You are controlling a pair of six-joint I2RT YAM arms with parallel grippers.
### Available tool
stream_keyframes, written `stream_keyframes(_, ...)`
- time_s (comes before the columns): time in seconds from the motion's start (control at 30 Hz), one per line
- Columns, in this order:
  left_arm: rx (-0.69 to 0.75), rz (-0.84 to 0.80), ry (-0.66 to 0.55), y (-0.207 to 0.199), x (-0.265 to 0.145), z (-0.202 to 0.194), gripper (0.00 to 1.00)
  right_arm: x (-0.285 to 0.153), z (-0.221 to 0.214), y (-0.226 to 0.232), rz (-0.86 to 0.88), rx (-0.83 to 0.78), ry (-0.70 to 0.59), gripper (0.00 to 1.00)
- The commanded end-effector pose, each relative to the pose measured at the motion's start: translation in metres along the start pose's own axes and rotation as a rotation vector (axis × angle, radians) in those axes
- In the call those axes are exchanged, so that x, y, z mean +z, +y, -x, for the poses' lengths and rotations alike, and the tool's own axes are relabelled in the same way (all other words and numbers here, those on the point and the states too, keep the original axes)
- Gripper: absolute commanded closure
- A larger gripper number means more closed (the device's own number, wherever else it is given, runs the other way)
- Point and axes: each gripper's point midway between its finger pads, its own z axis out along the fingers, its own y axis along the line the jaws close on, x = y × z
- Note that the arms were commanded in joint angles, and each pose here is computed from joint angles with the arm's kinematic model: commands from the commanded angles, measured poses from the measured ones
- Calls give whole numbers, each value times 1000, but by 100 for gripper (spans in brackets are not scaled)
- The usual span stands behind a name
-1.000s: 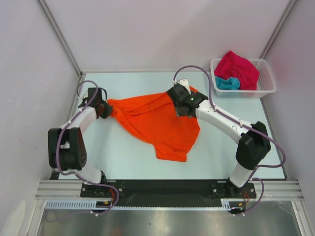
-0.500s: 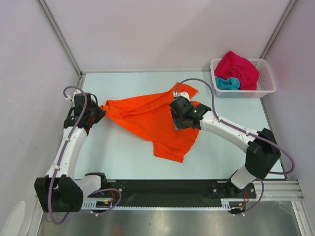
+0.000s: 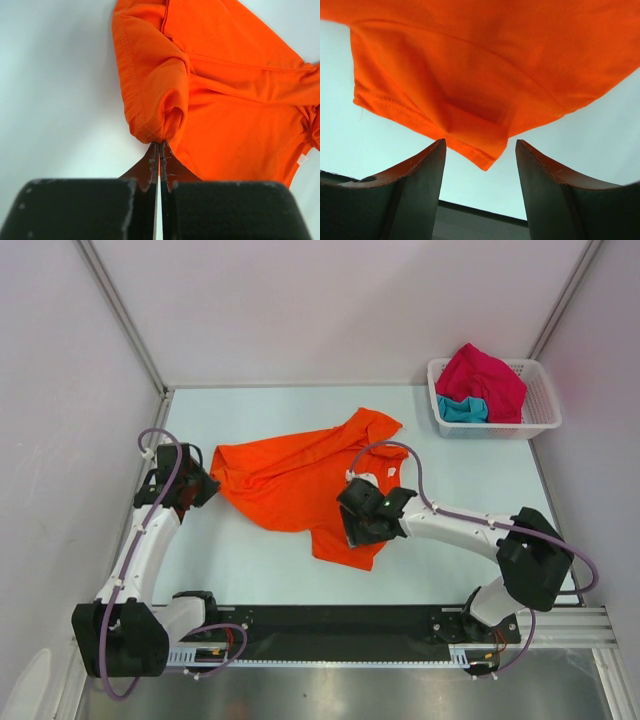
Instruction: Fold and stack the t-shirts
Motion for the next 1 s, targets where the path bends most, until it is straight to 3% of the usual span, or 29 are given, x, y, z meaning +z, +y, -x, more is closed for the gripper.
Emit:
stream_keyframes(0.0, 31, -49, -21, -13, -4, 9, 100, 6, -12, 18, 28, 50, 12, 36)
stream_keyframes(0.43, 36, -45, -19, -8, -3, 7, 100, 9, -67, 15, -44, 22, 97, 36)
stream_keyframes(0.7, 36, -63, -13, -9, -6, 7, 100, 22, -74, 12, -60, 19, 99, 38)
stream_keyframes(0.77, 38, -66, -13, -10, -6, 8, 100, 27, -74, 11, -68, 6, 101, 46)
stream_keyframes(0.8, 38, -64, -15, -9, -6, 8, 100, 28, -73, 13, -67, 2, 97, 68)
stream_keyframes(0.87, 39, -64, -23, -8, -8, 10, 100, 30, -73, 14, -67, -3, 99, 100)
stream_keyframes(0.97, 40, -69, -29, -8, -12, 13, 100, 23, -66, 15, -67, -3, 70, 100)
